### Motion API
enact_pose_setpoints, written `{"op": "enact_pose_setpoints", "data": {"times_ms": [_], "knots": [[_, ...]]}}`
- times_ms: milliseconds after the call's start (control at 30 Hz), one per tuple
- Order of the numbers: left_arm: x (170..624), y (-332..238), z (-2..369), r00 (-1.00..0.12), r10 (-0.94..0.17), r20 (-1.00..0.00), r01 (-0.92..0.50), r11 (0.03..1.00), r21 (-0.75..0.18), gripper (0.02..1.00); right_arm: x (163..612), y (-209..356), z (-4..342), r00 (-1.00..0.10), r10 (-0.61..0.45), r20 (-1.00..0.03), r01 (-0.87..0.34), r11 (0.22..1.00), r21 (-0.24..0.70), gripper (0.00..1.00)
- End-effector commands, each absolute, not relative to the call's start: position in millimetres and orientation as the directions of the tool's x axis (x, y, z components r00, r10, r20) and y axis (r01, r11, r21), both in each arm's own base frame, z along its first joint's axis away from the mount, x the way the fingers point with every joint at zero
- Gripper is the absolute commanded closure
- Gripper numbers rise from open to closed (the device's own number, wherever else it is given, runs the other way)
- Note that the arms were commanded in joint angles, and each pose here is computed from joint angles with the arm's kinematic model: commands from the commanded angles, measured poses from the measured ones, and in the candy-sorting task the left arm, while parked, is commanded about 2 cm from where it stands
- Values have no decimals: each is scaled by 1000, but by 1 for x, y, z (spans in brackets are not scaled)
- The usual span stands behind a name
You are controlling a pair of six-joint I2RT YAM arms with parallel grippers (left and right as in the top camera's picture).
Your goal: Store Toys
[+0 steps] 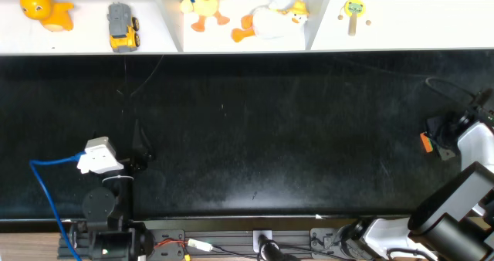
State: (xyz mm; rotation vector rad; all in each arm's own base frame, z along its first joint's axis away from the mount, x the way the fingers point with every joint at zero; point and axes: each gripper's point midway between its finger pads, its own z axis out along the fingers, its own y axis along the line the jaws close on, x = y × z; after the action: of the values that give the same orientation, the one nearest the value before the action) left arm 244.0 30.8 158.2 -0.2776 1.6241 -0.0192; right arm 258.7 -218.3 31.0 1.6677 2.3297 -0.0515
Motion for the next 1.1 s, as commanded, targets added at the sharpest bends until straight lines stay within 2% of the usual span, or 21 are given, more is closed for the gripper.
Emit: {"op": "enact_pose_setpoints", "data": {"times_ms": [33, 133, 167, 233, 300, 400, 500, 600, 867, 1100], "knots": [[244, 32, 159, -32, -210, -977, -174, 964, -201, 20, 264, -220, 43, -338, 912, -235, 920, 373, 123, 720], [244, 32, 159, -32, -210, -977, -174, 964, -201, 23, 273, -221, 62, -350, 909, -225, 910, 387, 148, 923], [244, 32, 159, -32, -210, -977, -174, 964, -201, 20, 277, -220, 70, -356, 908, -221, 904, 395, 164, 956], [244, 32, 159, -32, -210, -977, -174, 964, -201, 20, 288, -217, 87, -378, 900, -218, 885, 420, 201, 956], [244, 32, 159, -32, -210, -977, -174, 964, -201, 20, 299, -212, 105, -434, 868, -239, 846, 485, 223, 956], [244, 32, 159, -32, -210, -977, -174, 964, -201, 20, 314, -203, 136, -532, 787, -312, 766, 604, 217, 956], [244, 32, 159, -32, -210, -977, -174, 964, -201, 20, 329, -187, 171, -624, 661, -416, 648, 736, 197, 954], [244, 32, 159, -32, -210, -977, -174, 964, -201, 20, 334, -171, 201, -655, 563, -504, 560, 810, 177, 954], [244, 32, 159, -32, -210, -977, -174, 964, -201, 20, 304, -146, 255, -663, 405, -629, 440, 891, 110, 954], [244, 32, 159, -32, -210, -977, -174, 964, -201, 20, 282, -133, 234, -686, 389, -615, 423, 901, 97, 956]]}}
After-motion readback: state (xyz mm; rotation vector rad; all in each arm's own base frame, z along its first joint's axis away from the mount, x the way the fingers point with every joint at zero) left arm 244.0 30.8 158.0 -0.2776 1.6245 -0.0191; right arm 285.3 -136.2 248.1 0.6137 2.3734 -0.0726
